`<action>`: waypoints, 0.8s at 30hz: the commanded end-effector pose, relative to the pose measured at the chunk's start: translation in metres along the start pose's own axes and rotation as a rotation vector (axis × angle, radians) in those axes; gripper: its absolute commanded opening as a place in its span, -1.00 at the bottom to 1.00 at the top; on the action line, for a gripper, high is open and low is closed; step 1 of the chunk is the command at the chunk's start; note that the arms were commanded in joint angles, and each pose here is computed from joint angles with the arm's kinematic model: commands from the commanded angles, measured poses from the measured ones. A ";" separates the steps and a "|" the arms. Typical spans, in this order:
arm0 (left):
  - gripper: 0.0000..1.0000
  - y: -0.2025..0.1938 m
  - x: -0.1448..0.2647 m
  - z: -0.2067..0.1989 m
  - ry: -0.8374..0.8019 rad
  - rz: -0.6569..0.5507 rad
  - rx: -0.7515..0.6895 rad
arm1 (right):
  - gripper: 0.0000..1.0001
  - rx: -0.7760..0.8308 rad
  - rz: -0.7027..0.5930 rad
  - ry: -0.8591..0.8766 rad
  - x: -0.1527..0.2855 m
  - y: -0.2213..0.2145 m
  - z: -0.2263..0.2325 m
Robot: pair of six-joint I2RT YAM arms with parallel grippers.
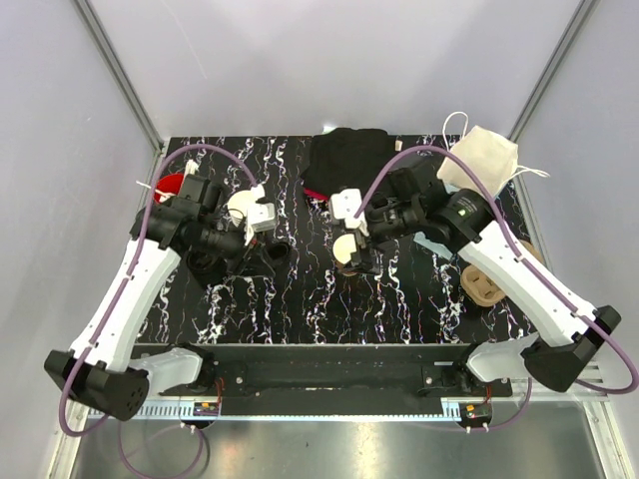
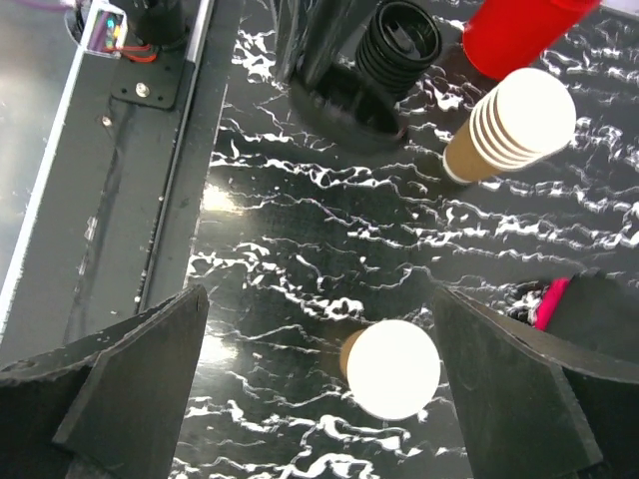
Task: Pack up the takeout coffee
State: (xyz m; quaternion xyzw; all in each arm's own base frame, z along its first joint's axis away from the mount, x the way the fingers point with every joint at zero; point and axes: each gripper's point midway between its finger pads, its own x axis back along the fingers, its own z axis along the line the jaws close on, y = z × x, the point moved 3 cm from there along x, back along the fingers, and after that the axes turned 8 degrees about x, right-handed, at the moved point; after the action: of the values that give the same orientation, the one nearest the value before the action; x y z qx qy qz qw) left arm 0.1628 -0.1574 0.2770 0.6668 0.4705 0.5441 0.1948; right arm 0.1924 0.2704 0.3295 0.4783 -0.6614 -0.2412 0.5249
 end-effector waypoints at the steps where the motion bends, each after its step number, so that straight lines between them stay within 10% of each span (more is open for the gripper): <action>1: -0.65 0.014 -0.002 -0.020 -0.160 -0.036 -0.042 | 0.99 0.124 0.027 0.009 -0.010 0.018 -0.002; 24: -0.70 0.014 -0.007 -0.037 -0.352 -0.028 0.013 | 0.99 0.231 0.189 -0.055 -0.089 0.013 -0.026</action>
State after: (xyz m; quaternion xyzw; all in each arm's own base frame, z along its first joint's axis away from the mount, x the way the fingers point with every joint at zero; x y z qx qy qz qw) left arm 0.1720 -0.1863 0.2833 0.7124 0.4305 0.4690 0.2951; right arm 0.2013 0.3460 0.2846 0.4481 -0.7275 -0.1092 0.5079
